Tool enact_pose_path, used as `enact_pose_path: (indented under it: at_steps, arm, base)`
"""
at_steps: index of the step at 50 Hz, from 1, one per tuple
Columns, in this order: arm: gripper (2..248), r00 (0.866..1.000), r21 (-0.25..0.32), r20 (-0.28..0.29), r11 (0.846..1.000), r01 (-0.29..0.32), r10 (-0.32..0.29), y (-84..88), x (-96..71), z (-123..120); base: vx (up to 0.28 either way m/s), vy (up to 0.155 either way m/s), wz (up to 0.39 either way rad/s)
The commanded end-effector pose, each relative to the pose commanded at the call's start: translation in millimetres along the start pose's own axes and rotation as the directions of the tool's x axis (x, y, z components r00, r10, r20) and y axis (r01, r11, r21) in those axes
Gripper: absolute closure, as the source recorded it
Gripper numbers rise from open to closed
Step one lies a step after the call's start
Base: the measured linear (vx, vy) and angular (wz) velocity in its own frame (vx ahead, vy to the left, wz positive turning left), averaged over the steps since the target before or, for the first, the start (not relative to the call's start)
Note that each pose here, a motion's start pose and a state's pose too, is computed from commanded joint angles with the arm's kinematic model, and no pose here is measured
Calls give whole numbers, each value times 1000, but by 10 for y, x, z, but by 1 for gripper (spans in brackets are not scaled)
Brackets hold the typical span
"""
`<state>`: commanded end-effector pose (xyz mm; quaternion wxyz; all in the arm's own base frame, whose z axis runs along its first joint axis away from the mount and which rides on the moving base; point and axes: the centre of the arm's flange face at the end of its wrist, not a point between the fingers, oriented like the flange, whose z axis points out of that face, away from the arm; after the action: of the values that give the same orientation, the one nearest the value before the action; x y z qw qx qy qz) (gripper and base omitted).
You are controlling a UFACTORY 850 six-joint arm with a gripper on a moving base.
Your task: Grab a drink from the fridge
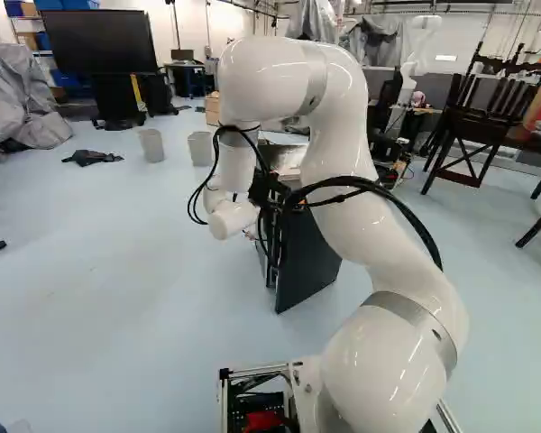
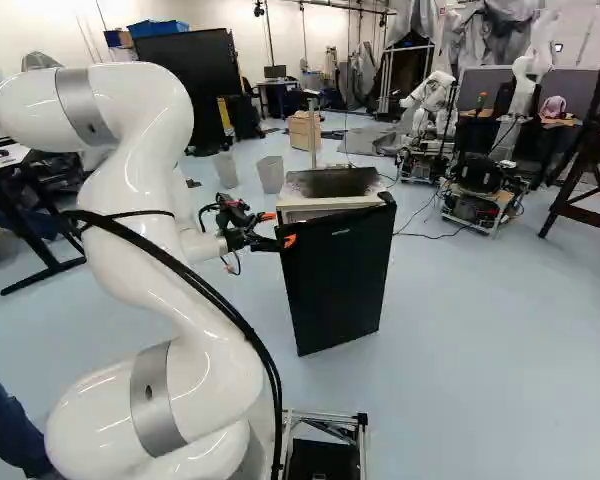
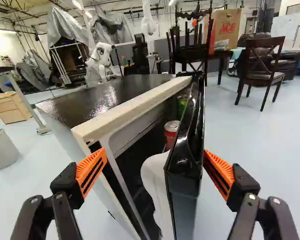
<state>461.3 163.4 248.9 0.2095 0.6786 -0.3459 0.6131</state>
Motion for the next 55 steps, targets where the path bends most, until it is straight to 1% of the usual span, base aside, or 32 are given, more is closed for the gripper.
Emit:
enact_pose_path:
  at_steps: [33, 55]
  arm:
    - [3, 1000, 6, 5, 1000, 17, -17, 97, 9, -72]
    - [3, 1000, -22, 7, 999, 23, -23, 206, 26, -76]
  base:
    - [0, 0, 0]
    - [0, 0, 0]
